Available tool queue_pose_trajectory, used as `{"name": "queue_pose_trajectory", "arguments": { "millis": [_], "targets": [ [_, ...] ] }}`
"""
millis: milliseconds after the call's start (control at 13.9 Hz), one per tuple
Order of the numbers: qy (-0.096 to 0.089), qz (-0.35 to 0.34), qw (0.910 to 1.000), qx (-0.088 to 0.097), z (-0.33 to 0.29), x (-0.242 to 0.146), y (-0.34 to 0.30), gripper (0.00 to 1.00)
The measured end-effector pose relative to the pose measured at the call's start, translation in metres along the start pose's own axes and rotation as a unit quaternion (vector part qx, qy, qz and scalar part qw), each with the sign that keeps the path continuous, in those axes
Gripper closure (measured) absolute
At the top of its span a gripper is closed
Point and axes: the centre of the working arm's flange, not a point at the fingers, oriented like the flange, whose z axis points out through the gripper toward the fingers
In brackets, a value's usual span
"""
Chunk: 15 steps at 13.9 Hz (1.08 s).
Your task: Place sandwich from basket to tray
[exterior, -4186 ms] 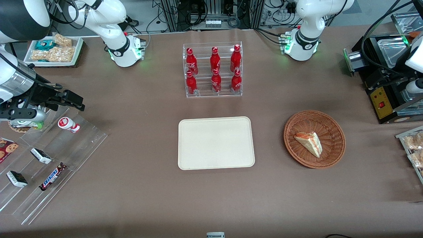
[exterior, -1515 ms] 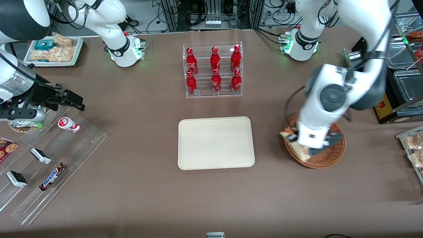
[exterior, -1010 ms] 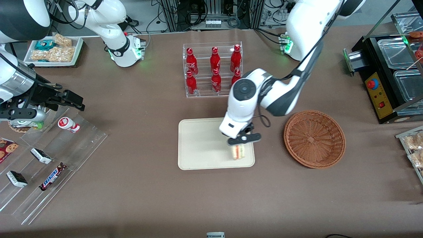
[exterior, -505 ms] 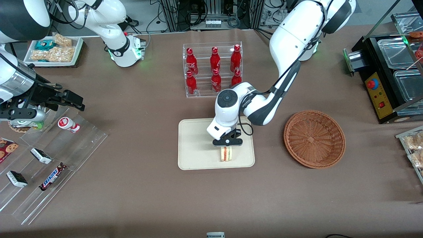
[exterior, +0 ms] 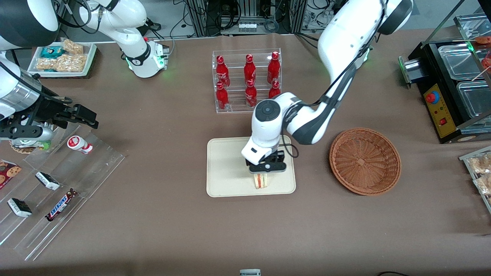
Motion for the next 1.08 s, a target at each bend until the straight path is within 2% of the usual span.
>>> {"name": "queue_pose_trajectory", "arguments": {
  "millis": [72,216,361,505,577,794,1082],
  "targets": [
    [0.002,-0.024,0.9995,0.019,-0.034,0.018,-0.023,0.00],
    [-0.004,-0.086,0.9949,0.052,-0.104,0.053,-0.087,0.00],
    [-0.023,-0.158,0.9848,0.069,-0.158,0.079,-0.168,0.00],
    [-0.039,-0.193,0.9777,0.074,-0.185,0.090,-0.246,0.00],
    [-0.051,-0.188,0.9783,0.071,-0.192,0.087,-0.277,0.00],
    [-0.080,-0.148,0.9848,0.043,-0.212,0.062,-0.341,0.00],
    [-0.111,-0.038,0.9929,0.016,-0.235,0.040,-0.398,0.00]
  ]
}}
